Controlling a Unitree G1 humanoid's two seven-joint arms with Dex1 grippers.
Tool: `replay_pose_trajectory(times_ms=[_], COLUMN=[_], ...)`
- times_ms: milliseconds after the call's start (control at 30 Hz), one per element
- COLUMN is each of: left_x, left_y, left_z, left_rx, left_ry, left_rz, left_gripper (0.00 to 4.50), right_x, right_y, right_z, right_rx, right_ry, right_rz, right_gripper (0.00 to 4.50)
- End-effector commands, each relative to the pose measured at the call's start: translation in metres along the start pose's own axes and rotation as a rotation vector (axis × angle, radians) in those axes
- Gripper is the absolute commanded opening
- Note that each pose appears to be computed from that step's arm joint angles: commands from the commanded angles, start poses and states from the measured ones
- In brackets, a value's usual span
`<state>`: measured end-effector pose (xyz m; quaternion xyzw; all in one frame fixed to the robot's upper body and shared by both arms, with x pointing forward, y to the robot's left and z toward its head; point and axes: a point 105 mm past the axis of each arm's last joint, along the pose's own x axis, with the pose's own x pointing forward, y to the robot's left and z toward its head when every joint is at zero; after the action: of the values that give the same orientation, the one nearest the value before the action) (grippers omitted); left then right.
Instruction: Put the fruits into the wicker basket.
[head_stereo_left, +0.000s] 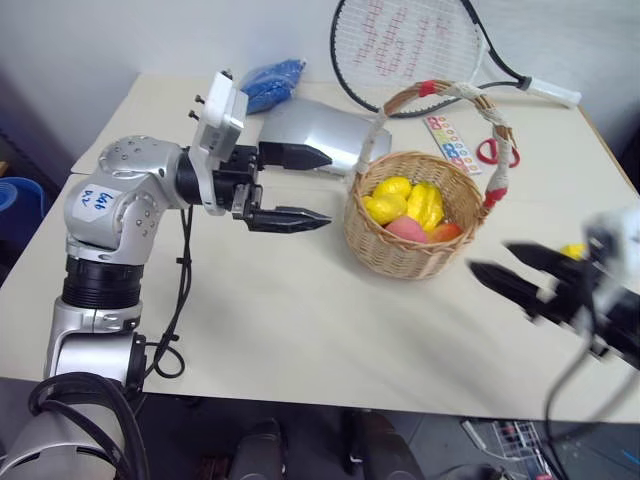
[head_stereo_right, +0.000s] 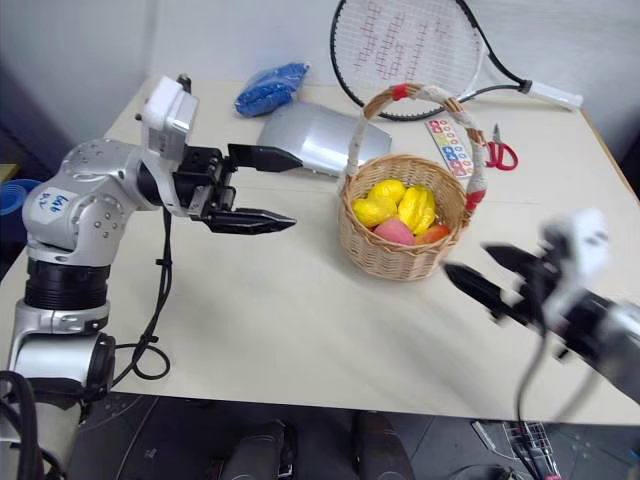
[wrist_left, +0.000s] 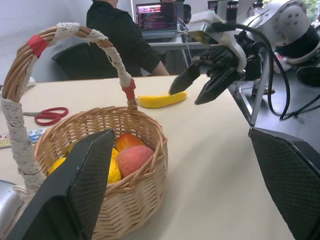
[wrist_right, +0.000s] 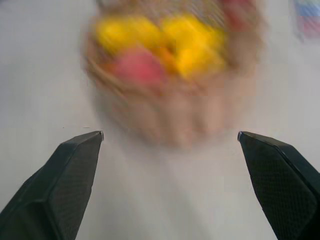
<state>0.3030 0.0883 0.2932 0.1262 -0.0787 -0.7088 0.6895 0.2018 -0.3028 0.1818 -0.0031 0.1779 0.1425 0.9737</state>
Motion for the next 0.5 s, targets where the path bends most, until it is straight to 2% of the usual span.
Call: replay_pose_trajectory(times_ms=[33,167,233,367,500], left_x=[0.000,0.003,0.003,0.006,0.006], left_y=[-0.002,-0.003,-0.004,-0.008,-0.012], left_z=[0.012,0.010,0.011,0.011,0.012], left_rx=[0.047,0.058,0.058,0.060,0.064], left_ry=[-0.019,-0.017,-0.025,-0.035,-0.040], left_rz=[-0.016,-0.014,-0.010,-0.004,0.013], left_gripper=[4.50,4.50,4.50,4.50,4.50], right_x=[-0.034,-0.044,-0.041,-0.008,0.029], right_y=[-0.035,-0.087,-0.097,-0.111,-0.124], right_z=[-0.004,-0.004,0.000,0.011,0.017], right_rx=[-0.147,-0.144,-0.160,-0.228,-0.209], right_ry=[0.010,-0.002,-0.012,-0.033,-0.056], right_rz=[-0.070,-0.215,-0.222,-0.219,-0.235], right_gripper=[4.46,4.46,4.46,4.46,4.46])
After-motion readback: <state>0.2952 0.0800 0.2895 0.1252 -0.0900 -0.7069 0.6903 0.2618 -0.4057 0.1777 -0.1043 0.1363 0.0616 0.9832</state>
